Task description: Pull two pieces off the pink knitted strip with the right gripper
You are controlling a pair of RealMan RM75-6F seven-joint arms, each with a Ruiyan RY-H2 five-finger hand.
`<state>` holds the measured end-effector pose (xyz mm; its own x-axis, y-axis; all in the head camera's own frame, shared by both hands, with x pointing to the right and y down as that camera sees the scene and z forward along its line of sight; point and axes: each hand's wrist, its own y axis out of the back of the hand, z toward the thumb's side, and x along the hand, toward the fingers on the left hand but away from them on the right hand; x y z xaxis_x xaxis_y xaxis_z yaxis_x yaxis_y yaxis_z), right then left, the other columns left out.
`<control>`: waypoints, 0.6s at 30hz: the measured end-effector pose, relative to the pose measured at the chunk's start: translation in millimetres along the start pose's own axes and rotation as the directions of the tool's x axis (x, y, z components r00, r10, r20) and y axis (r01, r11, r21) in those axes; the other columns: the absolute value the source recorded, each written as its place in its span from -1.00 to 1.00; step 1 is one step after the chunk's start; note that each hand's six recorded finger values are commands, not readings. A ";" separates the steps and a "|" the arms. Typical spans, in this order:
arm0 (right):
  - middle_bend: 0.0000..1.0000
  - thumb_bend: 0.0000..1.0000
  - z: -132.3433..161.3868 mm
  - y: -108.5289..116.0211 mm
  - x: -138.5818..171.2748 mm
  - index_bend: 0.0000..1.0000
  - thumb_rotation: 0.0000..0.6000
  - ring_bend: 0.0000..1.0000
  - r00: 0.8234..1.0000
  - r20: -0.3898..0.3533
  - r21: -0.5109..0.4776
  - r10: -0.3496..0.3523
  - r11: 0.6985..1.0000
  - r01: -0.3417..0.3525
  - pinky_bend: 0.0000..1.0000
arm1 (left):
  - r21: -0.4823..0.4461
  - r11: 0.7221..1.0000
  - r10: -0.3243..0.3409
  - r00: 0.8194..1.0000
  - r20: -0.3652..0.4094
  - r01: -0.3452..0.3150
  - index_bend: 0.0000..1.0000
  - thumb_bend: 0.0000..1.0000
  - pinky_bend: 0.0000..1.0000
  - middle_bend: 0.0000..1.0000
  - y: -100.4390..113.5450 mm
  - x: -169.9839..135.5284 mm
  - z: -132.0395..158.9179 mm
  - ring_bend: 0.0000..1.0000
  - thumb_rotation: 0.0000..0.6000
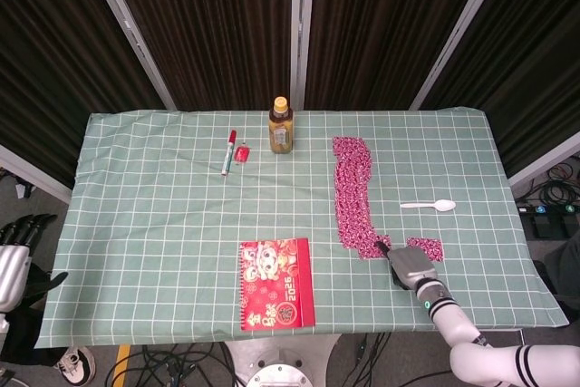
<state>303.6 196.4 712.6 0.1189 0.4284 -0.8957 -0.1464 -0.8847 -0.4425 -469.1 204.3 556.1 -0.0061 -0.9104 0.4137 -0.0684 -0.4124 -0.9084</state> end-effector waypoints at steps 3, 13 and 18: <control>0.83 0.94 -6.8 -6.3 11.2 -0.88 1.00 0.60 1.000 0.003 0.015 -0.001 1.000 0.001 0.38 | 0.001 1.000 -0.005 1.000 0.004 0.005 -0.70 -0.81 -0.65 -0.72 -2.0 1.1 2.1 -0.80 1.00; 0.83 0.94 -28.0 -24.8 38.8 -0.88 1.00 0.60 0.999 0.018 0.025 0.028 0.999 -0.029 0.38 | 0.006 1.000 -0.005 1.000 0.016 0.005 -0.70 -0.81 -0.65 -0.72 -3.0 2.7 8.6 -0.80 1.00; 0.83 0.94 -36.5 -31.9 48.1 -0.88 1.00 0.60 0.999 0.024 0.013 0.044 0.999 -0.044 0.38 | 0.007 1.000 -0.005 1.000 0.017 0.005 -0.70 -0.81 -0.65 -0.72 -2.5 3.1 10.0 -0.80 1.00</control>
<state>349.8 238.5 685.2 0.0892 0.3937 -0.9149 -0.1640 -0.9002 -0.4034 -459.0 202.2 559.1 0.0114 -0.9089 0.4169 -0.0616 -0.4168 -0.9069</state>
